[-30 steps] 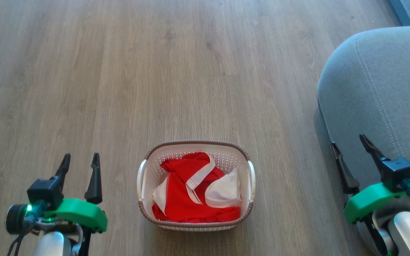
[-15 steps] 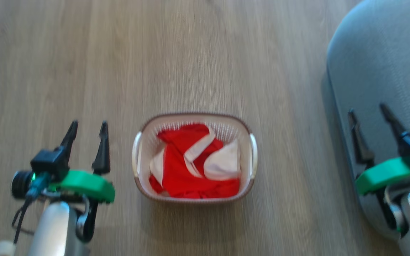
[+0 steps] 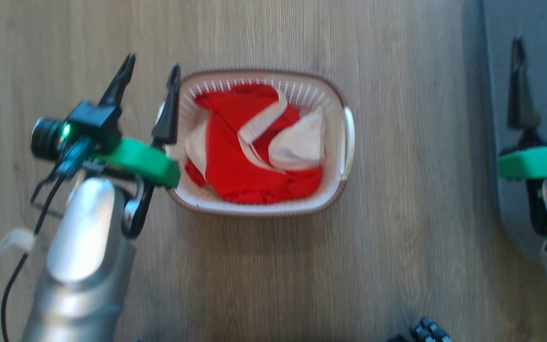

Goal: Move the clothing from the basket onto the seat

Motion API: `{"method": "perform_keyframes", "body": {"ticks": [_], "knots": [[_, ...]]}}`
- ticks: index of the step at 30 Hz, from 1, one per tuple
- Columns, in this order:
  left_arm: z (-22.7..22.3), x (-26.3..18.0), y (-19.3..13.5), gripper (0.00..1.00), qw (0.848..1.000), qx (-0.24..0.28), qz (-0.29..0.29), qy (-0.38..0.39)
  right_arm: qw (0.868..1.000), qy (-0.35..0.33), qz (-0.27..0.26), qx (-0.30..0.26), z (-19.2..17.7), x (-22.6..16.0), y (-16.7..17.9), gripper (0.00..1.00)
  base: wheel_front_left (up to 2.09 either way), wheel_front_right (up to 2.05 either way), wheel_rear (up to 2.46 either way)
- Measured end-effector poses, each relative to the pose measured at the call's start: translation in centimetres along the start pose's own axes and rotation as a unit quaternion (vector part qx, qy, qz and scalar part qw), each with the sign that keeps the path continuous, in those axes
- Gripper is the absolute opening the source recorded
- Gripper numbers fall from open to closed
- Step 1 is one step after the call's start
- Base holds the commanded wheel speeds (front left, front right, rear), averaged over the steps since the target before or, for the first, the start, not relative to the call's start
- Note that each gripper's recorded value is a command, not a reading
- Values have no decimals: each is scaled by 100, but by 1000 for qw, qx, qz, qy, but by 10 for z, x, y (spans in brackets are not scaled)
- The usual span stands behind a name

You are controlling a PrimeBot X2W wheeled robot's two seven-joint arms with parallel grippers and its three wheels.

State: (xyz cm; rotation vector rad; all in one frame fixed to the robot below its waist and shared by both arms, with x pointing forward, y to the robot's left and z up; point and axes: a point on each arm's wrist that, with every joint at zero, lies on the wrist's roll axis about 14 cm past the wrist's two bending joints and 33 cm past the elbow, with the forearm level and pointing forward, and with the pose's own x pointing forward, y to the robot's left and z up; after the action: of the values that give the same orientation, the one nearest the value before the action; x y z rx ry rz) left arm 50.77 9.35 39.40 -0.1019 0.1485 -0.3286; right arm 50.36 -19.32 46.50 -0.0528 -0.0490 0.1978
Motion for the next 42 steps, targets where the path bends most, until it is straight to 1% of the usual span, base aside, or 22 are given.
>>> {"method": "perform_keyframes", "body": {"ticks": [6, 11, 15, 20, 23, 25, 26, 29, 32, 39, 42], "knots": [[-50, 34, -20, 100, 997, 20, -51, 54, 1000, -10, -8, 1, -15, 19, -2, 100, 0, 0, 0], [-91, 51, -41, 100, 990, 22, -90, 111, 1000, -9, -9, -11, -25, 23, -3, 100, 0, 0, 0], [-128, 53, -56, 100, 977, 24, -112, 179, 1000, -5, -14, -17, -29, 21, -7, 100, 0, 0, 0], [-172, 47, -69, 100, 951, 37, -132, 276, 1000, 2, -18, -22, -32, 16, -9, 100, 0, 0, 0], [-192, 44, -72, 100, 938, 39, -133, 318, 999, 8, -22, -23, -35, 12, -11, 100, 0, 0, 0], [-202, 47, -73, 100, 935, 29, -127, 330, 999, 13, -25, -25, -37, 10, -13, 100, 0, 0, 0], [-211, 50, -74, 100, 931, 25, -123, 344, 999, 18, -29, -26, -41, 8, -15, 100, 0, 0, 0], [-226, 54, -74, 100, 925, 20, -117, 360, 999, 27, -38, -25, -47, 5, -17, 100, 0, 0, 0], [-240, 59, -73, 100, 921, 3, -107, 375, 998, 36, -47, -27, -54, 1, -23, 100, 0, 0, 0], [-277, 63, -53, 100, 907, 8, -78, 413, 995, 51, -75, -27, -66, -6, -34, 100, 0, 0, 0], [-291, 62, -51, 100, 901, 8, -74, 427, 994, 56, -84, -27, -70, -9, -37, 100, 0, 0, 0]]}}
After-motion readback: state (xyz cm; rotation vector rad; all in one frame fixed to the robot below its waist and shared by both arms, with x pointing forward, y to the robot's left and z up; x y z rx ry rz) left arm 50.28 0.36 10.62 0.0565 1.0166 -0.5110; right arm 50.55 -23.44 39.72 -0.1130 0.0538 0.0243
